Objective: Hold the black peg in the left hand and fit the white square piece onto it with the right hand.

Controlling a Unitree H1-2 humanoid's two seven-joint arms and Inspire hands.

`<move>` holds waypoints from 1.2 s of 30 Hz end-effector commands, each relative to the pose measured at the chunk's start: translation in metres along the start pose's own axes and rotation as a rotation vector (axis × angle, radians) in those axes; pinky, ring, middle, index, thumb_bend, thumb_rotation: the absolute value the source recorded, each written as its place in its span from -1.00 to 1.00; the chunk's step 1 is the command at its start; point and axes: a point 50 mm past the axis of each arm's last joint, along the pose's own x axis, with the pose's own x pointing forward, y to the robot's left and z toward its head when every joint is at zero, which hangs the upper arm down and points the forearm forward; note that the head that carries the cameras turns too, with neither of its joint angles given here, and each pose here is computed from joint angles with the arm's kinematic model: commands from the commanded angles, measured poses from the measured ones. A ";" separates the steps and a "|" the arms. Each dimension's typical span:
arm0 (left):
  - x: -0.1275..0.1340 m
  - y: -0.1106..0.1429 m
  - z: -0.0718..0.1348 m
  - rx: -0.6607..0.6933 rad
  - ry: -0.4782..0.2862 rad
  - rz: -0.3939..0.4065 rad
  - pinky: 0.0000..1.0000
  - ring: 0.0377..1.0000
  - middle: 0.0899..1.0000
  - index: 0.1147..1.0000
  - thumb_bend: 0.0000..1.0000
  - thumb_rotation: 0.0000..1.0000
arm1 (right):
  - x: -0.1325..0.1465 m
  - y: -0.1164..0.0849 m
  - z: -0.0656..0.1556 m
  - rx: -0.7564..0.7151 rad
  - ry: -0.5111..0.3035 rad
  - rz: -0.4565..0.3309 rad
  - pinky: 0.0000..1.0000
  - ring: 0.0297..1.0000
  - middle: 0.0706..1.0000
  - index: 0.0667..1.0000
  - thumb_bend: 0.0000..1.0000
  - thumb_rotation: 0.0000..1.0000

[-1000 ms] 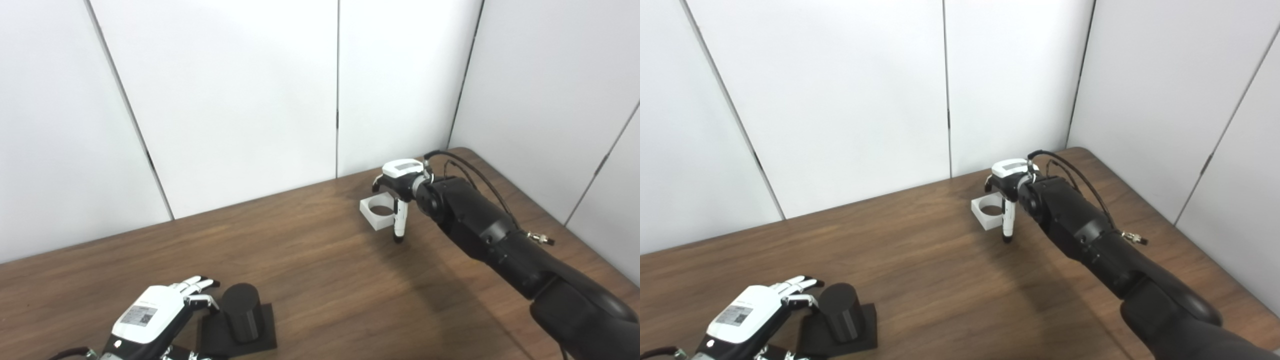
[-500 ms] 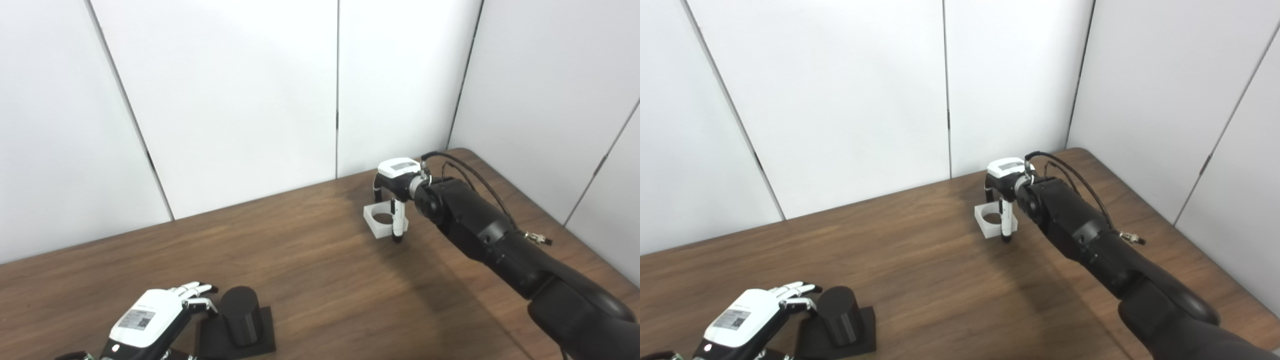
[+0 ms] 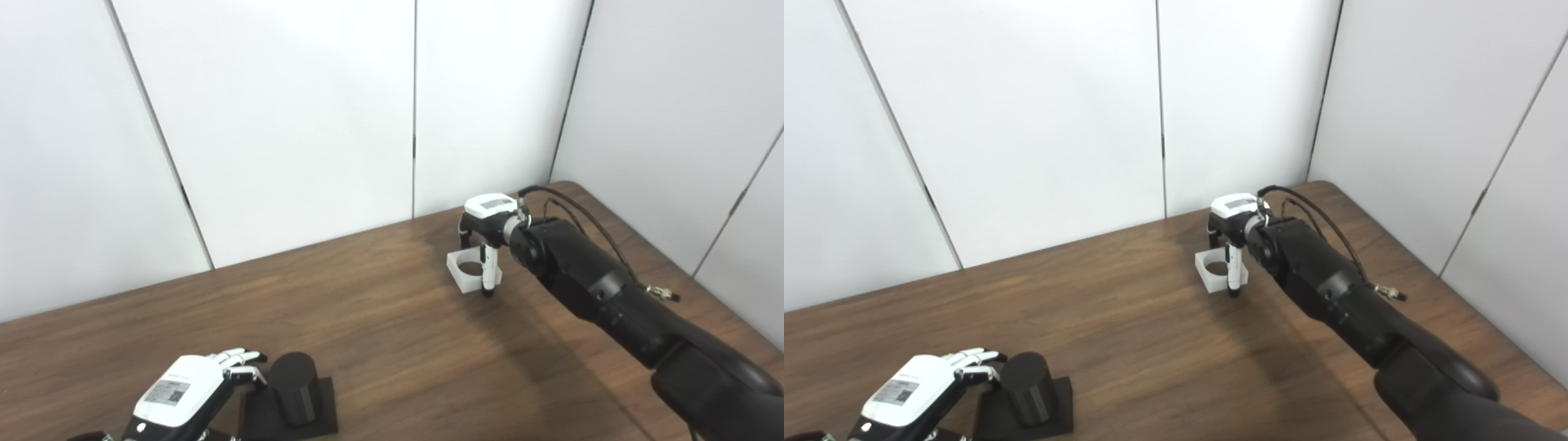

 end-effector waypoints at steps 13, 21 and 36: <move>-0.015 -0.021 0.005 0.043 0.029 -0.177 0.55 0.72 0.67 -0.16 0.05 -0.87 | -0.037 -0.030 0.010 -0.030 -0.202 -0.374 0.90 0.74 0.65 -0.11 0.03 -0.73; 0.001 -0.021 0.014 0.025 0.057 -0.207 0.70 0.81 0.73 -0.16 0.05 -0.86 | -0.058 -0.050 0.016 -0.034 -0.285 -0.403 0.78 0.72 0.62 -0.11 0.04 -0.73; 0.018 -0.023 0.020 0.034 0.065 -0.200 0.68 0.83 0.74 -0.16 0.04 -0.85 | -0.090 -0.069 0.047 -0.074 -0.502 -0.410 0.64 0.66 0.57 -0.11 0.04 -0.73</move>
